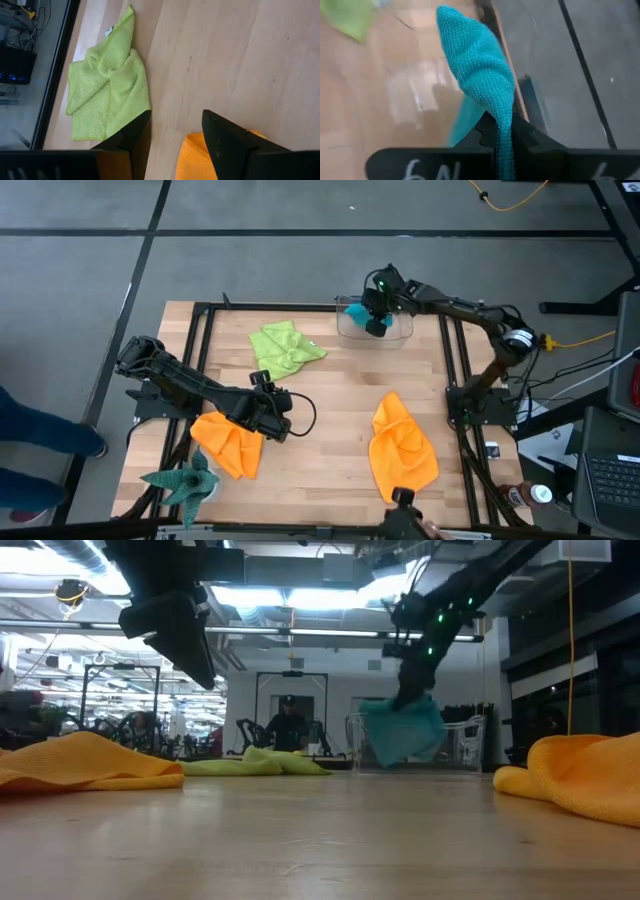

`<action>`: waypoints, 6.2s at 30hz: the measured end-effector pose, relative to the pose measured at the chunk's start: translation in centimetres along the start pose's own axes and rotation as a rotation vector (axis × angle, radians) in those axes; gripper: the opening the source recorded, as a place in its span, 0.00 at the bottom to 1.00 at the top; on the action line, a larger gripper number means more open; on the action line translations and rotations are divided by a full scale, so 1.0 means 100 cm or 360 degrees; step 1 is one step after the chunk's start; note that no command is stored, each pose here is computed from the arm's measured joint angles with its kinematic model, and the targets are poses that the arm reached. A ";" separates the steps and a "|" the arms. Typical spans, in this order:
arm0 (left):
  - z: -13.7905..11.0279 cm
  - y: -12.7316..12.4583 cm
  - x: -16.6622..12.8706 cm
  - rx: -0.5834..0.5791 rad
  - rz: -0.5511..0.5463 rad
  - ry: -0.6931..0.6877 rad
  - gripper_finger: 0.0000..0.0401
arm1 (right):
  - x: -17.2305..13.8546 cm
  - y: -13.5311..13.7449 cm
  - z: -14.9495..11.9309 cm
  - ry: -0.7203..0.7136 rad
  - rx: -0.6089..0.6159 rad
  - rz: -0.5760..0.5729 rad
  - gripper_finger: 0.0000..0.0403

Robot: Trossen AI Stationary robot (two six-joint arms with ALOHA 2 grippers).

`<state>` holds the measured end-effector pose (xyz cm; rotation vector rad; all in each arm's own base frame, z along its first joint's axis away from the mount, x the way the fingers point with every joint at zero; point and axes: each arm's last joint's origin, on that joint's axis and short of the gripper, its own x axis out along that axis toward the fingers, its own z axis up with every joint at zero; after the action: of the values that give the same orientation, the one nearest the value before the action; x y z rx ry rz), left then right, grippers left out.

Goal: Fold microfiber towels
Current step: Put the folded blue microfiber cloth into the transparent bin, then fold the left yellow microfiber cloth

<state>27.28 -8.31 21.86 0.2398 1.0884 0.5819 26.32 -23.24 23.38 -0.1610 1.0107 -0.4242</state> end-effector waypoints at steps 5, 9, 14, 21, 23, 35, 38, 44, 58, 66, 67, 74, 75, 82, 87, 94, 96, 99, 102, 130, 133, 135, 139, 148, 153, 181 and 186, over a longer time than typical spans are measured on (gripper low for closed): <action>0.000 0.000 0.000 0.0000 0.0000 0.0000 0.42 | 0.024 -0.020 -0.006 -0.0043 -0.0007 -0.0138 0.04; 0.000 0.000 0.000 0.0000 0.0000 0.0000 0.42 | 0.024 -0.028 -0.004 -0.0111 -0.0143 -0.0200 0.04; 0.000 0.000 0.000 0.0001 0.0000 0.0001 0.42 | 0.025 -0.022 -0.008 -0.0089 -0.0245 -0.0042 0.05; 0.000 0.000 0.000 0.0002 0.0001 0.0001 0.42 | 0.026 -0.012 -0.012 -0.0016 -0.0176 0.0101 0.32; 0.000 0.000 0.000 0.0005 0.0000 0.0002 0.42 | 0.025 -0.005 -0.015 0.0044 -0.0170 0.0192 0.40; 0.000 0.000 0.000 0.0042 -0.0001 0.0002 0.42 | -0.010 0.010 -0.006 0.0147 -0.0133 0.0436 0.57; 0.000 0.000 0.000 0.0041 -0.0002 0.0001 0.42 | -0.023 0.005 0.000 0.0156 -0.0076 0.0406 0.57; 0.000 0.000 0.000 0.0039 -0.0002 0.0000 0.42 | -0.040 -0.003 0.016 0.0069 0.0142 0.0358 0.57; 0.000 -0.001 0.000 -0.0048 -0.0048 0.0019 0.42 | -0.057 0.038 0.029 0.0194 0.0366 0.0865 0.57; 0.001 -0.002 0.000 -0.0063 -0.0083 0.0025 0.42 | -0.076 0.090 0.031 0.0505 0.0314 0.1032 0.57; 0.001 -0.002 0.000 -0.0064 -0.0085 0.0024 0.42 | -0.079 0.096 0.032 0.0520 0.0282 0.1037 0.57; 0.002 -0.003 0.000 -0.0116 -0.0096 0.0014 0.42 | -0.108 0.120 0.033 0.0490 0.0046 0.1070 0.57; 0.003 -0.004 0.000 -0.0124 -0.0115 0.0004 0.42 | -0.113 0.121 0.033 0.0469 0.0050 0.1067 0.57; -0.002 -0.008 -0.002 0.0182 -0.0351 0.0150 0.42 | -0.143 0.129 0.031 0.0447 0.0133 0.0907 0.57; -0.013 -0.001 -0.001 0.0058 -0.0394 0.0437 0.42 | -0.165 0.137 0.028 0.0391 0.0138 0.0896 0.57; -0.030 -0.008 0.029 -0.0341 -0.0217 0.0669 0.42 | -0.188 0.154 0.011 0.0298 0.0093 0.0725 0.57; -0.043 -0.011 0.040 -0.0381 -0.0188 0.0804 0.42 | -0.191 0.160 0.004 0.0283 0.0118 0.0736 0.57; -0.057 -0.016 0.054 -0.0395 -0.0202 0.0877 0.42 | -0.193 0.169 -0.006 0.0259 0.0161 0.0765 0.57; -0.053 -0.021 0.064 -0.0492 -0.0280 0.0689 0.42 | -0.191 0.180 -0.015 0.0231 0.0151 0.0800 0.57; 0.008 -0.049 0.010 -0.0446 -0.0931 -0.0006 0.42 | -0.129 0.228 -0.052 -0.0133 0.0239 0.0409 0.57; -0.001 -0.070 0.011 -0.0357 -0.0965 0.0016 0.42 | -0.129 0.229 -0.050 -0.0176 0.0230 0.0424 0.57; -0.006 -0.082 0.013 -0.0313 -0.0992 0.0031 0.42 | -0.130 0.229 -0.048 -0.0207 0.0230 0.0433 0.57; -0.019 -0.101 0.017 -0.0215 -0.1018 0.0130 0.41 | -0.130 0.229 -0.047 -0.0213 0.0239 0.0436 0.57; -0.024 -0.116 0.011 -0.0163 -0.1006 0.0033 0.41 | -0.130 0.229 -0.047 -0.0214 0.0236 0.0437 0.57; -0.020 -0.110 0.025 -0.0054 -0.0924 0.0046 0.41 | -0.130 0.230 -0.047 -0.0220 0.0252 0.0440 0.57; 0.070 -0.046 0.034 0.0098 -0.0965 -0.0322 0.41 | -0.130 0.231 -0.047 -0.0189 0.0250 0.0520 0.57; 0.057 -0.050 -0.015 0.0219 -0.0974 -0.0066 0.41 | -0.128 0.233 -0.045 -0.0182 0.0401 0.0579 0.57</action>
<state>33.48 -12.71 23.36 0.0288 1.0935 -0.0452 22.94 3.57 23.57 0.2208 0.8435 -0.2035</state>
